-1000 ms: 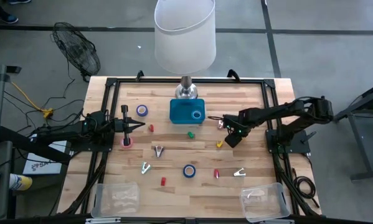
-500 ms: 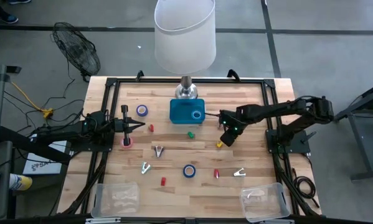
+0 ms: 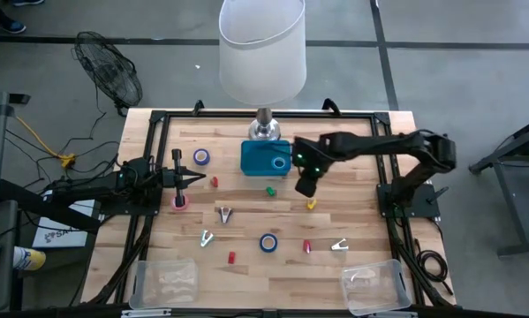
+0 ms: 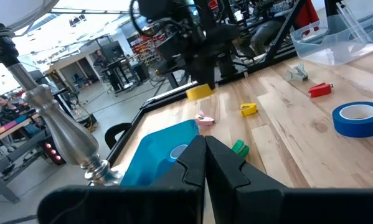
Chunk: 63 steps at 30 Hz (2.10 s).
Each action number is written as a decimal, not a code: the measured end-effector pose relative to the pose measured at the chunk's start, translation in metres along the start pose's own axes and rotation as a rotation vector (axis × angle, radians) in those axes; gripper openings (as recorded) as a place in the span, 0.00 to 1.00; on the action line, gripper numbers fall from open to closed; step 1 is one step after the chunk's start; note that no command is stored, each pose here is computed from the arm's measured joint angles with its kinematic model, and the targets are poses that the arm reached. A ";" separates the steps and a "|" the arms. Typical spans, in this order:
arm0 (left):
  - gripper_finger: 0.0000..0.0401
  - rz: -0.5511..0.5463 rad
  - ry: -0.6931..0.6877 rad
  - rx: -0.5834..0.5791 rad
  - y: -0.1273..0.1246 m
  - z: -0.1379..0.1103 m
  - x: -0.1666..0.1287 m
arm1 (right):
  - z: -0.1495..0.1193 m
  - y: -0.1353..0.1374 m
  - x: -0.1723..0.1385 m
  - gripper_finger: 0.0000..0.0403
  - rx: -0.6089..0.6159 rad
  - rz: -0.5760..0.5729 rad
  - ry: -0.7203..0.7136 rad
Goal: Pick and place Stapler, Stapler remover, tape
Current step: Put the yellow tape into the blue bin
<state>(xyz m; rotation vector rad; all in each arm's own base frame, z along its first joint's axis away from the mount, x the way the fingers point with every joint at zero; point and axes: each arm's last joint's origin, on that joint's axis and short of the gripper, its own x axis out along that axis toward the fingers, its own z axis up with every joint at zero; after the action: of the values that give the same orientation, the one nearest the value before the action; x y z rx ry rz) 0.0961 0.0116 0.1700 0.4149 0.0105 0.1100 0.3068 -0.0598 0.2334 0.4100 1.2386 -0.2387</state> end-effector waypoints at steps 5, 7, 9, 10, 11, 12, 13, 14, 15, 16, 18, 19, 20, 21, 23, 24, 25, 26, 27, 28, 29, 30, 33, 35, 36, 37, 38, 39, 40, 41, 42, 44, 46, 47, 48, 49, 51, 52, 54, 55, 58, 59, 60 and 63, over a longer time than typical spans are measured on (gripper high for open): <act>0.00 0.000 0.000 0.000 0.000 0.000 0.000 | 0.034 0.001 0.001 0.07 -0.095 -0.048 0.039; 0.00 0.000 0.000 0.000 0.000 0.000 0.000 | 0.047 0.002 0.000 0.07 -0.123 -0.056 0.042; 0.00 0.000 0.000 0.000 0.000 0.000 0.000 | 0.059 0.003 0.002 0.07 -0.143 -0.065 0.046; 0.00 0.000 0.000 0.000 0.000 0.000 0.000 | 0.065 0.004 0.004 0.07 -0.145 -0.067 0.048; 0.00 0.000 0.000 0.000 0.000 0.000 0.000 | 0.071 0.003 0.006 0.07 -0.143 -0.073 0.048; 0.00 0.000 0.000 0.000 0.000 0.000 0.000 | 0.077 0.003 0.008 0.07 -0.132 -0.082 0.046; 0.00 0.000 0.000 0.000 0.000 0.000 0.000 | 0.083 0.002 0.010 0.08 -0.112 -0.089 0.045; 0.00 0.000 0.000 0.000 0.000 0.000 0.000 | 0.088 0.001 0.013 0.08 -0.093 -0.097 0.048; 0.00 0.000 0.000 0.000 0.000 0.000 0.000 | 0.093 0.000 0.016 0.08 -0.072 -0.106 0.052; 0.00 0.000 0.000 0.000 0.000 0.000 0.000 | 0.097 -0.001 0.020 0.08 -0.053 -0.114 0.057; 0.00 0.000 0.000 0.000 0.000 0.000 0.000 | 0.104 -0.005 0.029 0.08 -0.010 -0.131 0.062; 0.00 0.000 0.000 0.000 0.000 0.000 0.000 | 0.107 -0.007 0.032 0.08 0.008 -0.134 0.065; 0.00 0.000 0.000 0.000 0.000 0.000 0.000 | 0.109 -0.009 0.035 0.08 0.023 -0.136 0.068; 0.00 0.000 0.000 0.000 0.000 0.000 0.000 | 0.111 -0.010 0.039 0.08 0.033 -0.138 0.073; 0.00 0.000 0.001 0.000 0.000 0.000 0.000 | 0.113 -0.014 0.046 0.08 0.055 -0.146 0.084; 0.00 0.000 0.000 0.000 0.000 0.000 0.000 | 0.114 -0.016 0.051 0.08 0.066 -0.150 0.093; 0.00 0.000 0.000 0.000 0.000 0.000 0.000 | 0.114 -0.018 0.054 0.08 0.077 -0.152 0.100; 0.00 0.000 0.000 0.000 0.000 0.000 0.000 | 0.114 -0.019 0.057 0.08 0.089 -0.155 0.106; 0.00 0.000 0.001 0.000 0.000 0.000 0.000 | 0.114 -0.021 0.058 0.08 0.099 -0.156 0.110; 0.00 -0.001 0.000 0.000 0.000 0.000 0.000 | 0.114 -0.022 0.060 0.08 0.105 -0.156 0.112; 0.00 0.000 0.000 0.000 0.000 0.000 0.000 | 0.115 -0.023 0.062 0.08 0.107 -0.157 0.111; 0.00 0.000 0.000 0.000 0.000 0.000 0.000 | 0.115 -0.023 0.063 0.08 0.108 -0.157 0.108; 0.00 0.000 0.000 0.000 0.000 0.000 0.000 | 0.116 -0.023 0.064 0.08 0.126 -0.159 0.106; 0.00 0.000 0.000 0.000 0.000 0.000 0.000 | 0.116 -0.024 0.064 0.08 0.143 -0.158 0.099; 0.00 0.000 0.000 0.000 0.000 0.000 0.000 | 0.116 -0.025 0.064 0.08 0.153 -0.158 0.098; 0.00 0.000 0.000 0.000 0.000 0.000 0.000 | 0.117 -0.025 0.064 0.08 0.164 -0.158 0.097; 0.00 0.000 0.000 0.000 0.000 0.000 0.000 | 0.117 -0.025 0.064 0.08 0.169 -0.158 0.094; 0.00 0.000 0.001 0.000 0.000 0.000 0.000 | 0.117 -0.025 0.064 0.08 0.173 -0.157 0.089; 0.00 0.000 0.000 0.000 0.000 0.000 0.000 | 0.118 -0.025 0.065 0.08 0.183 -0.157 0.086; 0.00 0.000 0.000 0.000 0.000 0.000 0.000 | 0.118 -0.026 0.066 0.08 0.195 -0.156 0.088; 0.00 0.000 0.000 0.000 0.000 0.000 0.000 | 0.117 -0.026 0.069 0.08 0.201 -0.154 0.096; 0.00 0.000 0.000 0.000 0.000 0.000 0.000 | 0.117 -0.026 0.075 0.08 0.218 -0.148 0.109; 0.00 -0.001 0.001 0.000 0.000 0.000 0.000 | 0.117 -0.026 0.078 0.08 0.227 -0.138 0.117; 0.00 0.000 0.000 0.000 0.000 0.000 0.000 | 0.117 -0.027 0.078 0.08 0.237 -0.140 0.115; 0.00 0.000 0.000 0.000 0.000 0.000 0.000 | 0.117 -0.027 0.078 0.08 0.245 -0.140 0.114; 0.00 0.000 0.001 0.000 0.000 0.000 0.000 | 0.117 -0.026 0.078 0.08 0.251 -0.139 0.112; 0.00 0.000 0.000 0.000 0.000 0.000 0.000 | 0.118 -0.026 0.078 0.08 0.262 -0.137 0.110; 0.00 0.000 0.000 0.000 0.000 0.000 0.000 | 0.118 -0.026 0.078 0.08 0.268 -0.137 0.110; 0.00 0.000 0.001 0.000 0.000 0.000 0.000 | 0.117 -0.026 0.078 0.08 0.274 -0.135 0.110; 0.00 0.000 0.000 0.000 0.000 0.000 0.000 | 0.117 -0.026 0.078 0.08 0.277 -0.132 0.112; 0.00 0.000 0.000 0.000 0.000 0.000 0.000 | 0.117 -0.025 0.078 0.11 0.290 -0.114 0.119; 0.00 0.000 0.000 0.000 0.000 0.000 0.000 | 0.117 -0.025 0.078 0.12 0.299 -0.111 0.119; 0.00 0.000 0.000 0.000 0.000 0.000 0.000 | 0.117 -0.025 0.078 0.14 0.304 -0.107 0.121; 0.00 0.000 0.000 0.000 0.000 0.000 0.000 | 0.117 -0.025 0.078 0.19 0.306 -0.098 0.123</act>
<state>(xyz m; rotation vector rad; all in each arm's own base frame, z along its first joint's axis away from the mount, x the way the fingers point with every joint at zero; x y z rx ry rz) 0.0961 0.0116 0.1699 0.4149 0.0108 0.1100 0.4228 -0.1286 0.1862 0.6360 1.3483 -0.4967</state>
